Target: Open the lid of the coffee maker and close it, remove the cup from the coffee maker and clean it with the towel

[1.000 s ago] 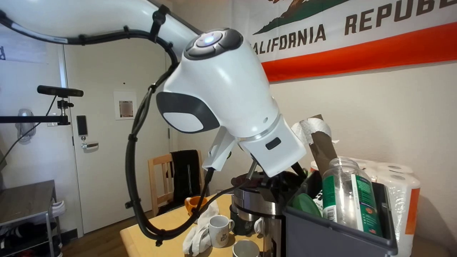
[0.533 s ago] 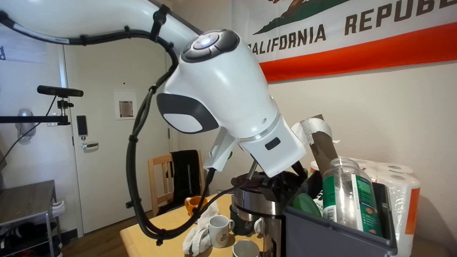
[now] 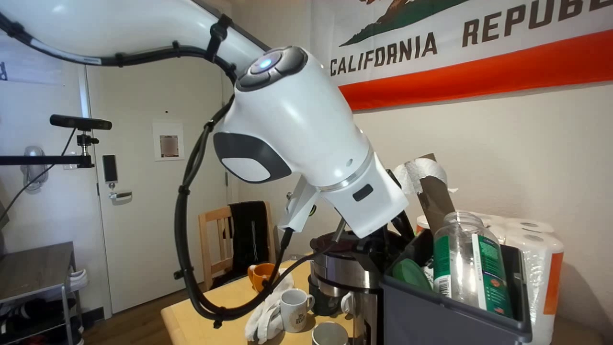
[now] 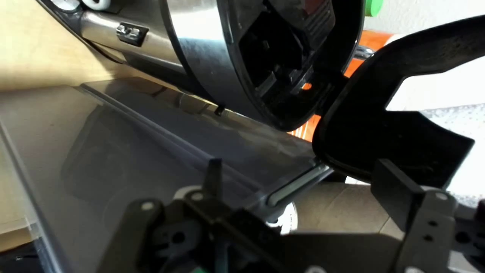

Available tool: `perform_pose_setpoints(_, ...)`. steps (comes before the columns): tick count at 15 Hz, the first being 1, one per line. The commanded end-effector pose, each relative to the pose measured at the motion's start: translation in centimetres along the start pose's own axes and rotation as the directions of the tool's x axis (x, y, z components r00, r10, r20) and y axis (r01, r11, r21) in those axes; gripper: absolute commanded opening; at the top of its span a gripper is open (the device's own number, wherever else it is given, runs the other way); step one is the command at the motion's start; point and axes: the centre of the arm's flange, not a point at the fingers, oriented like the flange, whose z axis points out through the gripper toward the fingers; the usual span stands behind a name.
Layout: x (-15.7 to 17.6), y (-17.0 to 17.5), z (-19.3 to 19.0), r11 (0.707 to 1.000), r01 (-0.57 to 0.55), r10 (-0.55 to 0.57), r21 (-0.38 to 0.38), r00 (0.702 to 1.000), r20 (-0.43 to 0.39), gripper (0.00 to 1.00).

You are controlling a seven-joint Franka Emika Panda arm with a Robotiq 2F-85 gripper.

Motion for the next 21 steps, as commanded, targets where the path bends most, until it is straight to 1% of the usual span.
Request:
perform_pose_setpoints(1, 0.0, 0.1, 0.4, 1.000, -0.006, 0.007, 0.017, 0.998, -0.061, 1.00)
perform_pose_setpoints(6, -0.2, 0.2, 0.4, 0.999, -0.034, 0.037, 0.027, 0.995, -0.093, 1.00)
perform_pose_setpoints(13, -0.4, 0.3, 0.4, 0.999, -0.043, 0.045, 0.027, 0.995, -0.094, 1.00)
perform_pose_setpoints(21, -1.2, 0.0, 0.1, 1.000, -0.010, 0.010, 0.005, 0.999, -0.032, 1.00)
